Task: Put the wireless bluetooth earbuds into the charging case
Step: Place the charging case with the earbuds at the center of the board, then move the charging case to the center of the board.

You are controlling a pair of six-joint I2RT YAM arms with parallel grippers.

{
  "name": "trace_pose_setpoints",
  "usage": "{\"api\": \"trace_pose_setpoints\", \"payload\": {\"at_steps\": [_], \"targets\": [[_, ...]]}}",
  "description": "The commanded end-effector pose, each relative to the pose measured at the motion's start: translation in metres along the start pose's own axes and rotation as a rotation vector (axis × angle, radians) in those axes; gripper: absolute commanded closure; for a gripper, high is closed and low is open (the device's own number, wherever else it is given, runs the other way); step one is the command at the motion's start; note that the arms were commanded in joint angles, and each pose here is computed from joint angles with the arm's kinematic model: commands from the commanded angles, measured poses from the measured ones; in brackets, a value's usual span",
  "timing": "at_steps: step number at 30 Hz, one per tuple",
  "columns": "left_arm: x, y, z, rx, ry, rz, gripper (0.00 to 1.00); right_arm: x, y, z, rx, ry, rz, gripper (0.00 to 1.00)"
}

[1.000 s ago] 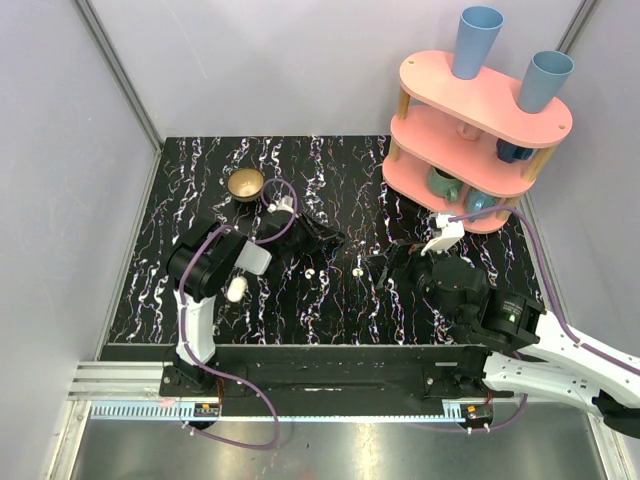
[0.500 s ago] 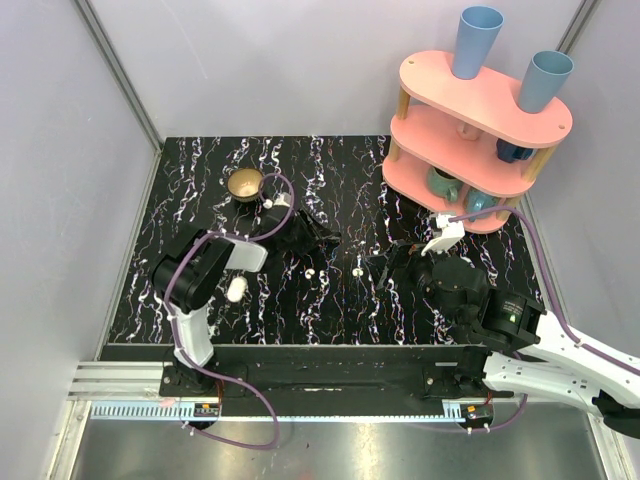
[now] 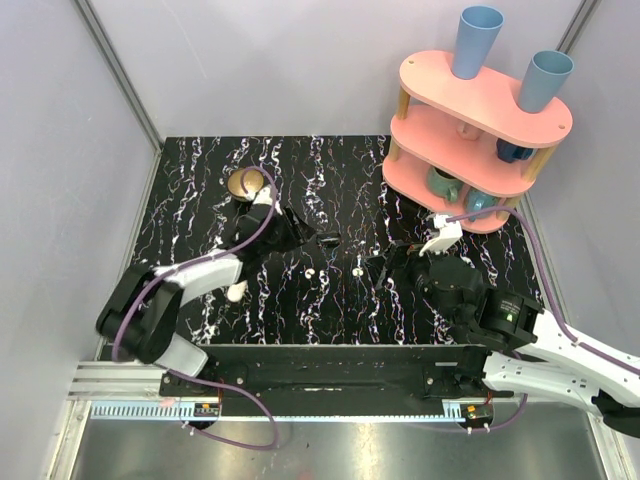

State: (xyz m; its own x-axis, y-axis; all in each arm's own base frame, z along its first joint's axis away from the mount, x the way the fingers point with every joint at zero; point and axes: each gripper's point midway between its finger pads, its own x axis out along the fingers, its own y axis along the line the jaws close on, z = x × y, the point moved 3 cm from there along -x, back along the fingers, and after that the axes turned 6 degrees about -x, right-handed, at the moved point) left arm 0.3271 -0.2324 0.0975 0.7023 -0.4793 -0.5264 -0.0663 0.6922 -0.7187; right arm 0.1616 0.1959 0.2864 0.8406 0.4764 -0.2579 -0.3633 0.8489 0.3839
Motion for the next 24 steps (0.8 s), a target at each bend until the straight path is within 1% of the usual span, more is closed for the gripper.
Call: {"api": "trace_pose_setpoints", "payload": {"at_steps": [1, 2, 3, 4, 5, 6, 7, 8, 9, 10, 11, 14, 16, 18, 20, 21, 23, 24], "targets": [[-0.045, -0.003, 0.028, 0.181, -0.131, 0.055, 0.44, 0.005, 0.003, -0.001, 0.005, 0.002, -0.001, 0.00], [-0.061, 0.005, 0.027, 0.218, -0.127, 0.100, 0.44, 0.007, 0.003, -0.002, 0.001, 0.005, -0.002, 0.00], [-0.068, 0.013, 0.032, 0.238, -0.158, 0.146, 0.44, 0.008, 0.004, -0.002, 0.003, 0.006, 0.001, 0.00], [-0.076, 0.023, 0.030, 0.251, -0.155, 0.195, 0.44, 0.009, 0.005, -0.004, 0.000, 0.014, 0.007, 0.00], [-0.091, 0.025, 0.034, 0.261, -0.188, 0.216, 0.44, 0.010, 0.006, -0.005, 0.000, 0.016, 0.007, 0.00], [-0.101, 0.047, 0.029, 0.268, -0.185, 0.300, 0.44, 0.011, 0.007, -0.005, 0.003, 0.015, 0.013, 0.01], [-0.109, 0.055, 0.027, 0.268, -0.193, 0.331, 0.44, 0.012, 0.009, -0.007, 0.000, 0.020, 0.017, 0.00], [-0.123, 0.053, 0.031, 0.244, -0.238, 0.321, 0.43, 0.013, 0.010, -0.007, 0.002, 0.021, 0.020, 0.00], [-0.132, 0.073, 0.024, 0.234, -0.242, 0.394, 0.40, 0.014, 0.011, -0.007, 0.002, 0.020, 0.024, 0.00], [-0.140, 0.079, 0.023, 0.217, -0.258, 0.412, 0.32, 0.016, 0.013, -0.009, -0.003, 0.029, 0.030, 0.00], [-0.151, 0.089, 0.018, 0.170, -0.278, 0.426, 0.27, 0.016, 0.014, -0.009, -0.003, 0.031, 0.034, 0.00], [-0.166, 0.106, 0.013, 0.099, -0.319, 0.447, 0.21, 0.019, 0.017, -0.011, -0.012, 0.042, 0.045, 0.00], [-0.174, 0.108, 0.015, 0.048, -0.353, 0.430, 0.17, 0.022, 0.019, -0.014, -0.023, 0.054, 0.052, 0.00], [-0.179, 0.110, 0.017, 0.026, -0.359, 0.425, 0.16, 0.027, 0.022, -0.021, -0.047, 0.083, 0.061, 0.00], [-0.188, 0.101, 0.024, 0.022, -0.376, 0.402, 0.14, 0.035, 0.022, -0.027, -0.068, 0.115, 0.052, 0.00], [-0.192, 0.099, 0.028, 0.020, -0.384, 0.401, 0.14, 0.044, 0.026, -0.035, -0.081, 0.167, 0.051, 0.00], [-0.203, 0.091, 0.037, 0.035, -0.402, 0.401, 0.12, 0.059, 0.027, -0.041, -0.072, 0.219, 0.029, 0.00], [-0.208, 0.089, 0.041, 0.038, -0.416, 0.409, 0.11, 0.071, 0.035, -0.050, -0.063, 0.282, 0.033, 0.00]]}}
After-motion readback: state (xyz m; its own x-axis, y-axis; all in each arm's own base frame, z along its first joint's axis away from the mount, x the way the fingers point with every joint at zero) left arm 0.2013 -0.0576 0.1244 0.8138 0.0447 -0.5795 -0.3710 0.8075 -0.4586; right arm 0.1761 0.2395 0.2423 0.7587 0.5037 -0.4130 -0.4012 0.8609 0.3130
